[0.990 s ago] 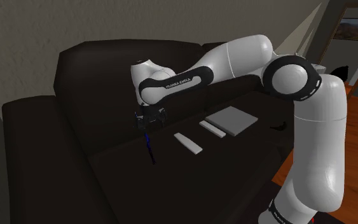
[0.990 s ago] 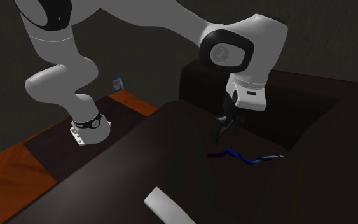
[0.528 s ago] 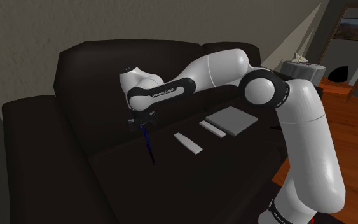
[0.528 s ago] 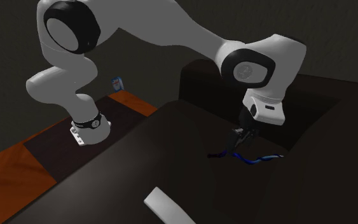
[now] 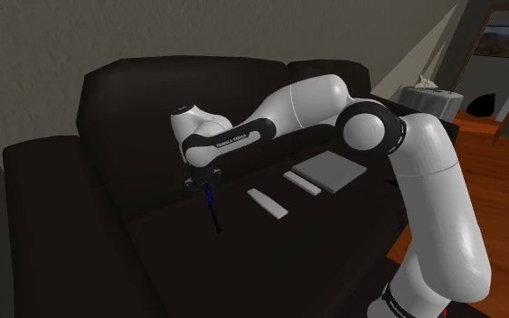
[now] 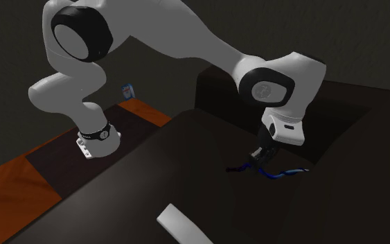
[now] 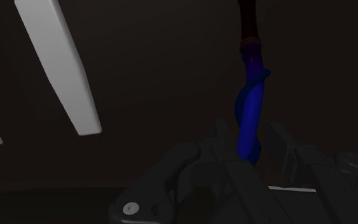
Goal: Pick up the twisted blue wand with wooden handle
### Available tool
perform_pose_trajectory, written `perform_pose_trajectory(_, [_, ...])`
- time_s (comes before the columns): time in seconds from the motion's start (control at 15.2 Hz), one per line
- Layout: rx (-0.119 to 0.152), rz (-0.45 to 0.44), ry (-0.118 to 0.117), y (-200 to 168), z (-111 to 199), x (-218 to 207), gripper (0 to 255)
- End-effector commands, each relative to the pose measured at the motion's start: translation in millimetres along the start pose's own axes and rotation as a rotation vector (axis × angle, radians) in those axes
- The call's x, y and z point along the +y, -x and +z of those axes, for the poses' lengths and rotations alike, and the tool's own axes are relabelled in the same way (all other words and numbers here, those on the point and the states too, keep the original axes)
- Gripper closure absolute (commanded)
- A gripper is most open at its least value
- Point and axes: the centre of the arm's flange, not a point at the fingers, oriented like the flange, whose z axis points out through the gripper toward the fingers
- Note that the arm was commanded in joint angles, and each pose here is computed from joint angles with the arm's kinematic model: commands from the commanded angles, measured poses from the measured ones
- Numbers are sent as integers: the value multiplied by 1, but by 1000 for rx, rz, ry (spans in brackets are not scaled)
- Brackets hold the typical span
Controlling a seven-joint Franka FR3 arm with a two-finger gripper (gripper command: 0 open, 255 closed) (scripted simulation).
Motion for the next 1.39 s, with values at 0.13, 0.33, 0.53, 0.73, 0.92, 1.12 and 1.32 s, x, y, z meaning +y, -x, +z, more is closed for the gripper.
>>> perform_pose_trajectory(0.13, [0,0,0,0,0,0,255])
perform_pose_trajectory(0.33, [0,0,0,0,0,0,255])
perform_pose_trajectory(0.53, [0,0,0,-1,-5,1,255])
perform_pose_trajectory(0.73, [0,0,0,-2,-20,4,255])
perform_pose_trajectory(0.92, [0,0,0,-3,-36,8,255])
perform_pose_trajectory(1.12, [0,0,0,-4,-51,11,255])
perform_pose_trajectory(1.32, [0,0,0,-5,-67,15,255])
